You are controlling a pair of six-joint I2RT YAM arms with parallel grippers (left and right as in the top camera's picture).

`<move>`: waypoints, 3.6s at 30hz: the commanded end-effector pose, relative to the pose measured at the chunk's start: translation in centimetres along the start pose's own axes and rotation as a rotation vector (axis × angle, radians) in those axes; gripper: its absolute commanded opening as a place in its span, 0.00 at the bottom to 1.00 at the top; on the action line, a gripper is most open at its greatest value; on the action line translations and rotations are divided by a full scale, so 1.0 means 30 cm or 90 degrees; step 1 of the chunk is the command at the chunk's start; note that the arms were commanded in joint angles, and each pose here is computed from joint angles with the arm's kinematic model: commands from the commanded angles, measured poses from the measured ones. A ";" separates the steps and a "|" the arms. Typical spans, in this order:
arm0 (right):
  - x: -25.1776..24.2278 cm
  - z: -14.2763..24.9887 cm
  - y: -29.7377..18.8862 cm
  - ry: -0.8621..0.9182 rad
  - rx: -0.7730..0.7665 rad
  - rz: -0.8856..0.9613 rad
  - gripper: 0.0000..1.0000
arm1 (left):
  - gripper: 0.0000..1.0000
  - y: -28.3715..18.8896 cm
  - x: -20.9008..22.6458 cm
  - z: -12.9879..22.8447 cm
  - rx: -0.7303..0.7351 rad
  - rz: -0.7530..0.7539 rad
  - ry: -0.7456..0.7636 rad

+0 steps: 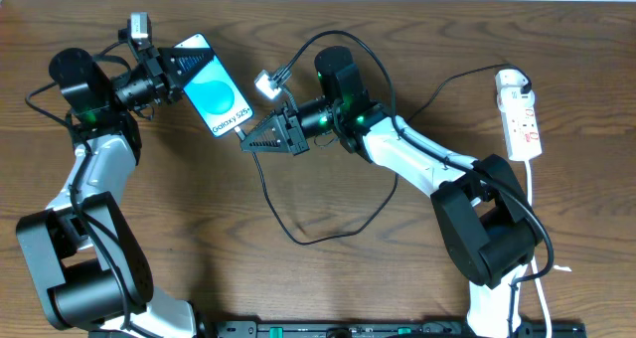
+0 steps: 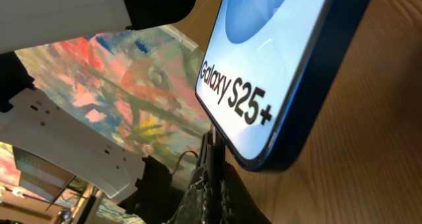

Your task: Plug charger to phone and switch on socket

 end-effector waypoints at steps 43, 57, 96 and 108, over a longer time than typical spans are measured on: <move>-0.044 -0.012 0.004 0.119 -0.027 0.048 0.01 | 0.07 0.021 -0.008 0.032 0.037 0.009 0.005; -0.046 -0.013 0.002 0.122 -0.028 0.049 0.01 | 0.07 0.048 -0.014 0.062 0.068 0.015 0.005; -0.041 -0.013 -0.025 0.112 -0.024 0.035 0.01 | 0.08 0.041 -0.032 0.099 0.120 0.032 0.045; -0.050 -0.017 -0.026 0.111 -0.030 0.046 0.01 | 0.07 0.042 -0.032 0.100 0.121 0.033 0.048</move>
Point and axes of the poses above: each gripper's point midway between its finger pads, its own y axis out along the fingers, its own x axis along the line the jaws close on, z = x × y, the point moved 3 cm from there along -y, back along the fingers, and after that the axes turned 6 degrees about -y, right-handed, at the moved point
